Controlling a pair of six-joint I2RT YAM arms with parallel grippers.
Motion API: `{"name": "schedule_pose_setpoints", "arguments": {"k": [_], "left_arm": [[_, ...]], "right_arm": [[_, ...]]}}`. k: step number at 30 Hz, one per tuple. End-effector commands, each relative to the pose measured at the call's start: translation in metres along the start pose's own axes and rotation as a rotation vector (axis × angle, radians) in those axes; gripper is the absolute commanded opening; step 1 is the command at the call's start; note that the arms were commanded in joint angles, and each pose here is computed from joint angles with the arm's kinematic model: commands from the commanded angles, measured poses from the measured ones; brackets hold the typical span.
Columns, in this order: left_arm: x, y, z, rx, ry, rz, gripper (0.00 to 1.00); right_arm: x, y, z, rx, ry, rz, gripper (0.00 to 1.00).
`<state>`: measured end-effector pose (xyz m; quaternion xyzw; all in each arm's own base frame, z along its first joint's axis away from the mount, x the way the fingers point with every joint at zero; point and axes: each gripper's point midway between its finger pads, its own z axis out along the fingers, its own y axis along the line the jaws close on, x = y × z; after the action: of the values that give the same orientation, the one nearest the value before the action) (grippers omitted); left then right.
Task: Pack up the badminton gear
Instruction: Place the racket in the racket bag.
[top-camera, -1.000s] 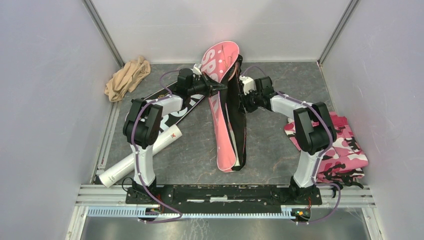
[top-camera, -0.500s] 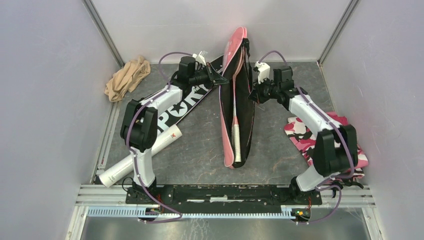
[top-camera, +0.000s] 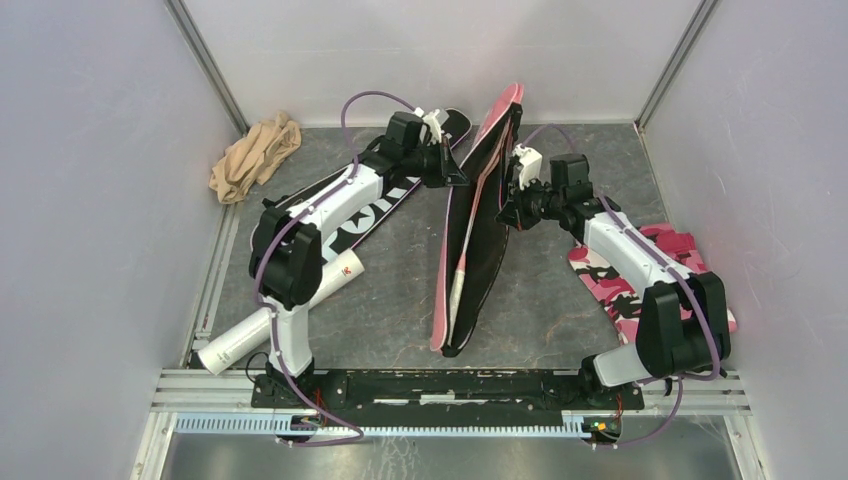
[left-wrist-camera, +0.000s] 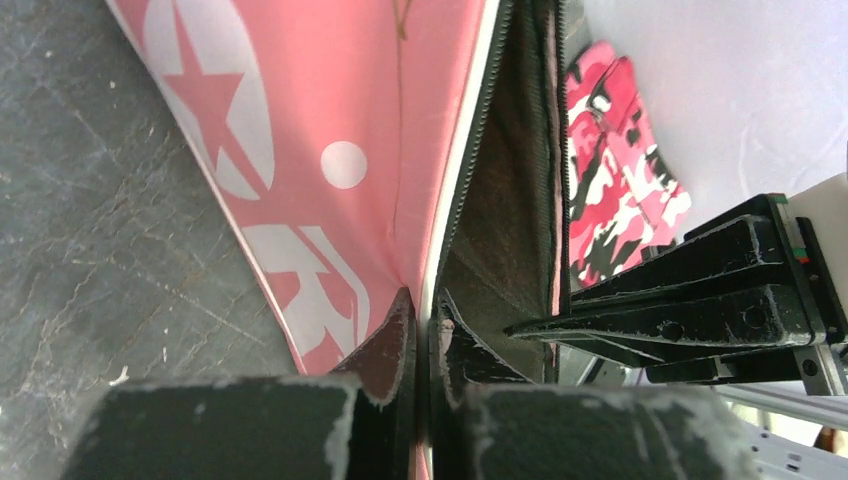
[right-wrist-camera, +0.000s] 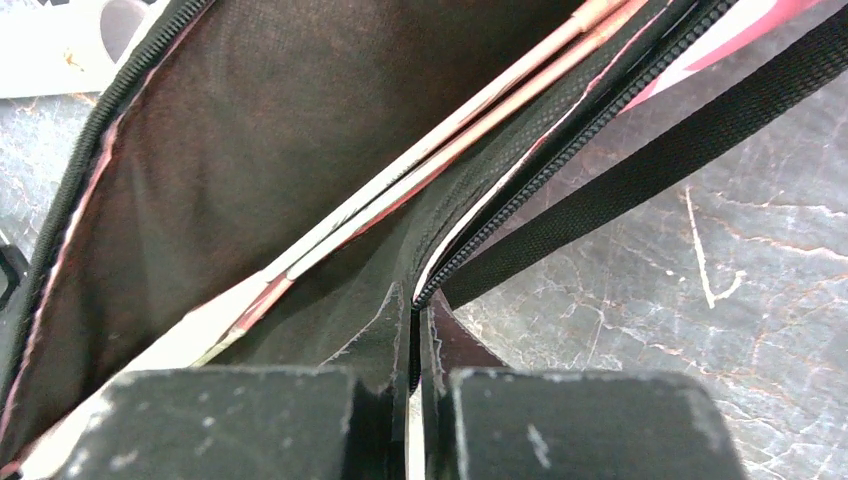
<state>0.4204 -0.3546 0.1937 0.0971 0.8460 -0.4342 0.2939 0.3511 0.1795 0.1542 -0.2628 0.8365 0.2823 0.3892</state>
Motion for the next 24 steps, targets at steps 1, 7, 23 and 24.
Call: {"name": "schedule_pose_setpoints", "arguments": {"k": [1, 7, 23, 24], "left_arm": [[-0.024, -0.025, -0.011, -0.008, -0.055, 0.144, 0.07], [-0.008, -0.047, -0.004, 0.059, -0.016, 0.169, 0.15], [0.019, -0.066, -0.001, 0.133, 0.001, 0.258, 0.58], [0.020, -0.066, -0.001, 0.131, 0.001, 0.262, 0.61]], "right_arm": [[-0.032, 0.013, -0.008, -0.045, -0.131, -0.048, 0.00], [-0.035, 0.013, -0.006, -0.031, -0.160, 0.044, 0.00], [-0.026, 0.007, 0.015, -0.042, -0.171, 0.235, 0.00], [-0.027, 0.007, 0.013, -0.041, -0.175, 0.230, 0.00]]}}
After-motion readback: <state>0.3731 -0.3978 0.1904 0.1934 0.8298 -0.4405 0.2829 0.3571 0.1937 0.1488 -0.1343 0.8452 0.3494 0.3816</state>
